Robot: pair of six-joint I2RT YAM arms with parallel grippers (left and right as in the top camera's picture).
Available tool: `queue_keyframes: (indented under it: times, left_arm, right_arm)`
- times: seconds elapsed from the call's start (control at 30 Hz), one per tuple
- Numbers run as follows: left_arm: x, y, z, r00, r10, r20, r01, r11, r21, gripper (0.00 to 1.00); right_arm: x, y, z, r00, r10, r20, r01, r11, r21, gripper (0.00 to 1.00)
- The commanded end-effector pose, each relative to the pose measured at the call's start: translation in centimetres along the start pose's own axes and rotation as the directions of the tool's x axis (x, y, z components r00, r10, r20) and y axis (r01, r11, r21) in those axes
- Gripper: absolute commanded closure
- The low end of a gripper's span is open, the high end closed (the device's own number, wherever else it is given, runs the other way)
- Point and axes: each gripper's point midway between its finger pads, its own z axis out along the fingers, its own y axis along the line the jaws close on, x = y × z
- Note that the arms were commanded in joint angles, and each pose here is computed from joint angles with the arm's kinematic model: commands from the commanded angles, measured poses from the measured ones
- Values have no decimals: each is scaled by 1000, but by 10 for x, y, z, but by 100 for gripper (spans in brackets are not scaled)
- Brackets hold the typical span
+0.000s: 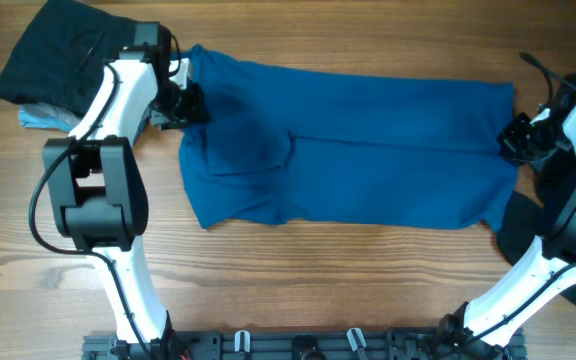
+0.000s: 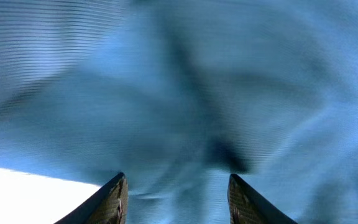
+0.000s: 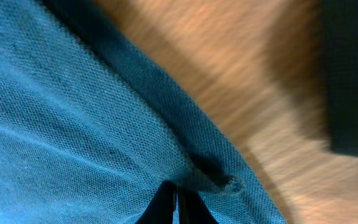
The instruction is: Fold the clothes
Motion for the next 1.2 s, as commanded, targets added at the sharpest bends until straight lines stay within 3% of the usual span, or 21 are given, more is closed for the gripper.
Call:
queue_keyframes:
  times: [0.0,0.1,0.23,0.43,0.5,0.53,0.57,0.67,0.77,0.93,1.03,1.17]
  left_arm:
    - [1,20,-1,999,-37,-11,36,999,-23,45]
    - [3,22,-2,999,-44,-20,44,999,-17,43]
    - [14,9,-3,996,-52,-67,56,997,56,46]
    - [19,8,-9,996,-45,-83,49,997,55,46]
    - [18,6,-16,997,-33,-66,37,998,58,43]
    - [17,5,-22,998,-23,-54,26,998,59,41]
    - [18,3,-33,999,-20,-41,22,998,61,40]
    - [24,-1,-51,999,-19,-37,21,998,61,39]
    - [28,-3,-63,999,-15,-29,16,998,61,38]
    - [31,-3,-65,999,-17,-41,20,998,60,37]
    - [37,-2,-66,998,-5,-63,8,998,55,34]
    - [50,0,-67,994,19,-112,-13,999,50,36]
  right_arm:
    - [-3,-68,14,996,85,-21,-80,981,176,95]
    - [-12,-39,-1,1000,-8,-19,8,1000,30,72]
    - [-19,-35,-44,999,-9,53,9,1000,11,62]
    - [-28,-59,-82,989,51,138,-55,998,27,42]
    - [-33,-76,-75,983,101,152,-111,992,63,47]
    - [-32,-83,-67,981,131,140,-141,988,65,57]
    - [-28,-92,-57,981,161,107,-170,983,74,79]
    - [-17,-104,-43,976,211,56,-215,972,90,94]
    - [1,-111,-28,969,247,3,-246,962,119,96]
    - [25,-166,-11,914,404,42,-392,851,350,94]
    - [19,-190,-17,860,505,80,-501,802,324,96]
    - [-13,-212,-46,810,574,117,-586,789,185,96]
